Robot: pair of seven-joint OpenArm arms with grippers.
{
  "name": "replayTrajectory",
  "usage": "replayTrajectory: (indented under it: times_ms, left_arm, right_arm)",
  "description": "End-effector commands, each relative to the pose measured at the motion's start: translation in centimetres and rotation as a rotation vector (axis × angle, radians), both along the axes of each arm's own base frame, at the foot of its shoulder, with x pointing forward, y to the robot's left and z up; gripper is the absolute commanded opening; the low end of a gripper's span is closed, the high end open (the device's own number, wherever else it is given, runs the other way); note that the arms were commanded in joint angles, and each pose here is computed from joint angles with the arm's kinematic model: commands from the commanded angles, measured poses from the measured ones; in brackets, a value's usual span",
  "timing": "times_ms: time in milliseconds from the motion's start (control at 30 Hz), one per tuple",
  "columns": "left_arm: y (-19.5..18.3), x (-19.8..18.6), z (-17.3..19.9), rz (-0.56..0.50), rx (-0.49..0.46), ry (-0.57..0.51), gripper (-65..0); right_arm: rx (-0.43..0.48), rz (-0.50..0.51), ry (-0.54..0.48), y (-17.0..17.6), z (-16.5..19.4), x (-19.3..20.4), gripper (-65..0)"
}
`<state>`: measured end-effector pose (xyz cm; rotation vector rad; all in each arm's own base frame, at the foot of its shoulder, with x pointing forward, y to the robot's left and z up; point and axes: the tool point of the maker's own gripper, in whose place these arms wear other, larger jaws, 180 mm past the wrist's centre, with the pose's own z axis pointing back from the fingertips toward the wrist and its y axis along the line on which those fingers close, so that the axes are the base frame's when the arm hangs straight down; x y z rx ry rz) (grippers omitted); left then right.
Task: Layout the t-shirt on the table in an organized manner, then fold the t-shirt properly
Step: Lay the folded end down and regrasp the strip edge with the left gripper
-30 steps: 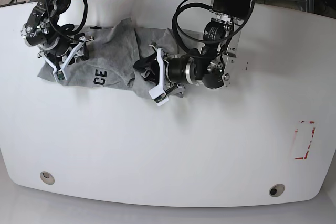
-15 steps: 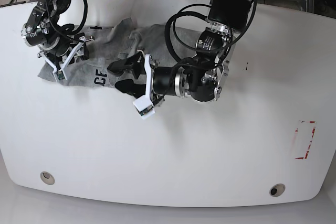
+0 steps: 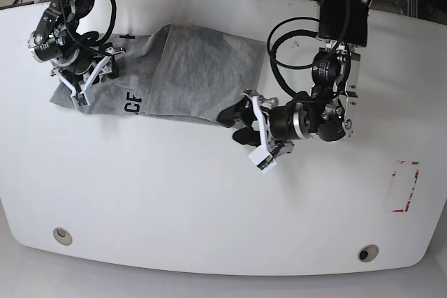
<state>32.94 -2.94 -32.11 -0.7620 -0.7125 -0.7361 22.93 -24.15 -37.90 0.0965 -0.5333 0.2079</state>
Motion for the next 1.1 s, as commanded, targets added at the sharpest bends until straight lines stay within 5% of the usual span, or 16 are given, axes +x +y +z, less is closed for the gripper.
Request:
replayTrajectory:
  times_ms: [0, 633, 1067]
  left_arm:
    - [-0.5, 1.2, 1.9, 0.005, -0.034, -0.079, -31.4]
    - [-7.7, 0.8, 3.2, -0.139, -0.073, -0.088, -31.8]
    - [-0.4, -5.6, -0.6, -0.185, 0.106, -0.118, -31.9]
  right_arm:
    - [-0.013, 0.003, -0.045, -0.4, 1.1, 0.8, -36.0]
    - [0.005, -0.003, -0.054, 0.3, 1.0, 1.1, -36.0]
    - [-0.018, 0.003, -0.127, 0.2, 3.2, 2.4, -36.0]
